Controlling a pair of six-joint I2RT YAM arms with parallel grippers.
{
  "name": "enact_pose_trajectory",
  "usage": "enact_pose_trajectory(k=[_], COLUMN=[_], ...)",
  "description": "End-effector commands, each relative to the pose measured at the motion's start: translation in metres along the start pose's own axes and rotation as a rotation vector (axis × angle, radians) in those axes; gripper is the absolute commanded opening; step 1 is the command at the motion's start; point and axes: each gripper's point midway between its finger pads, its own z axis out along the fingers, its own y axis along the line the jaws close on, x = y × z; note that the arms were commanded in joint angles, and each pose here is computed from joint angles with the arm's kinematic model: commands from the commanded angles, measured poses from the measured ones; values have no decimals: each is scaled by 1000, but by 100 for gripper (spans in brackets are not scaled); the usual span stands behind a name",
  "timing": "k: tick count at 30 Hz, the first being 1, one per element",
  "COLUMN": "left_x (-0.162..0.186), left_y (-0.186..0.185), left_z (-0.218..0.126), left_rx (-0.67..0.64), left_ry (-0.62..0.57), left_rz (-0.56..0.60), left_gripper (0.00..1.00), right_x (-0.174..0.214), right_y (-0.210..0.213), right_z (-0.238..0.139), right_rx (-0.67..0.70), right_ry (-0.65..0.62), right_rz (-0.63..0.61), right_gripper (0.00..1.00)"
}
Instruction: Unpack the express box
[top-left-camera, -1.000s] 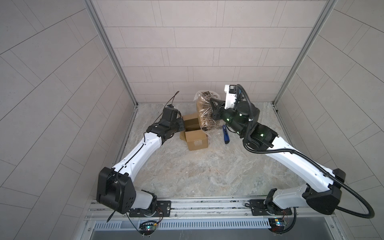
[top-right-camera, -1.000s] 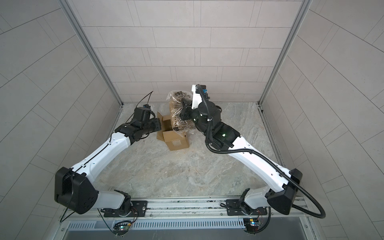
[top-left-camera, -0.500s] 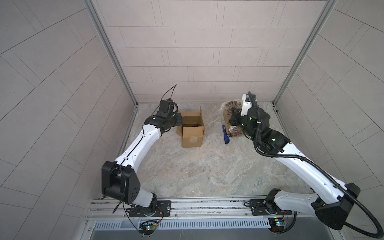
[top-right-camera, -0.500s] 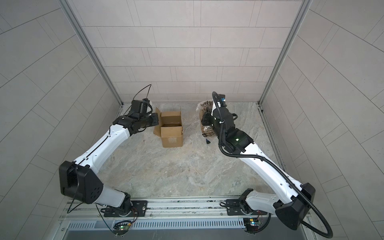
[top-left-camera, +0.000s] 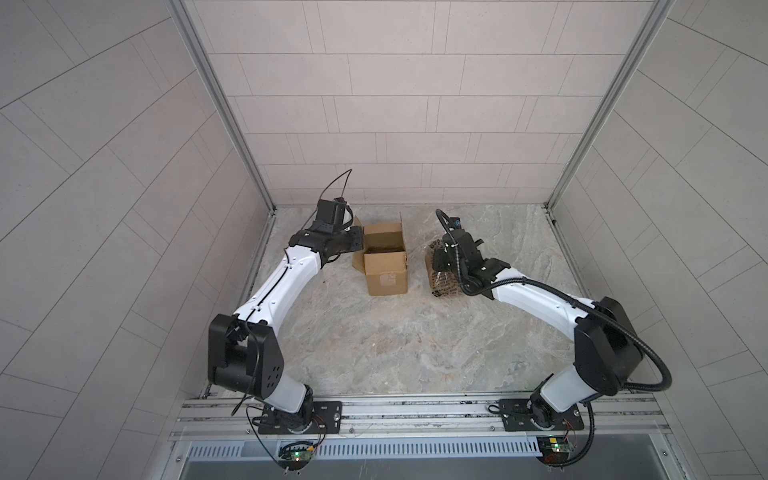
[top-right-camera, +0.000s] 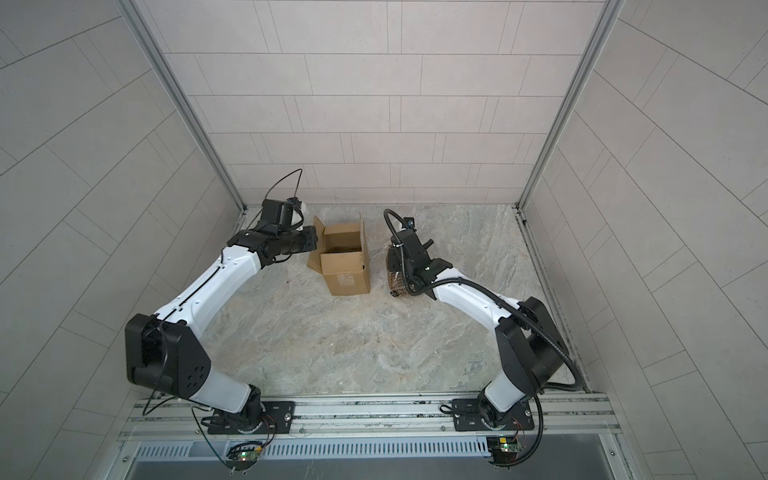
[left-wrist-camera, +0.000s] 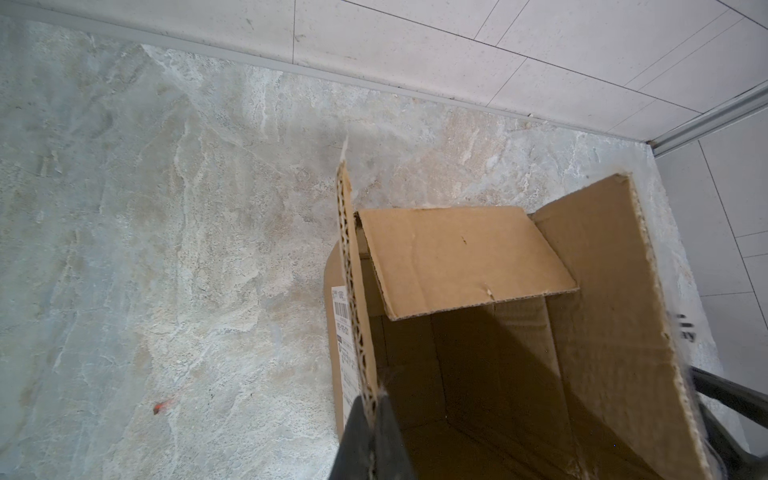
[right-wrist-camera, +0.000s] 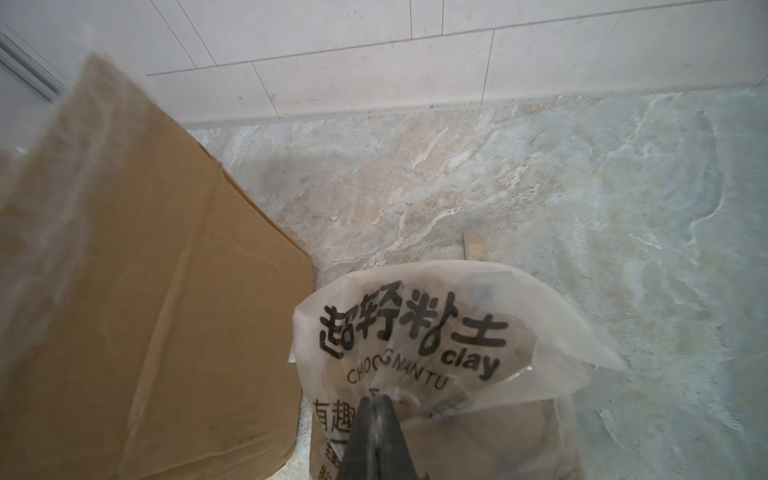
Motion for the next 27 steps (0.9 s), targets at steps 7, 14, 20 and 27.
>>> enact_pose_trajectory(k=[7, 14, 20, 27], left_x=[-10, -9, -27, -59], left_y=[-6, -4, -12, -15], left_z=[0, 0, -28, -102], left_rx=[38, 28, 57, 46], left_ry=[-30, -32, -138, -425], left_rz=[28, 34, 36, 42], left_gripper=[0, 21, 96, 100], right_x=[-12, -13, -62, -73], right_y=[27, 27, 6, -96], right_z=[36, 41, -3, -76], right_rx=[-64, -57, -10, 283], right_ry=[-19, -5, -117, -284], right_rz=[43, 46, 34, -5], right_gripper=[0, 36, 83, 100])
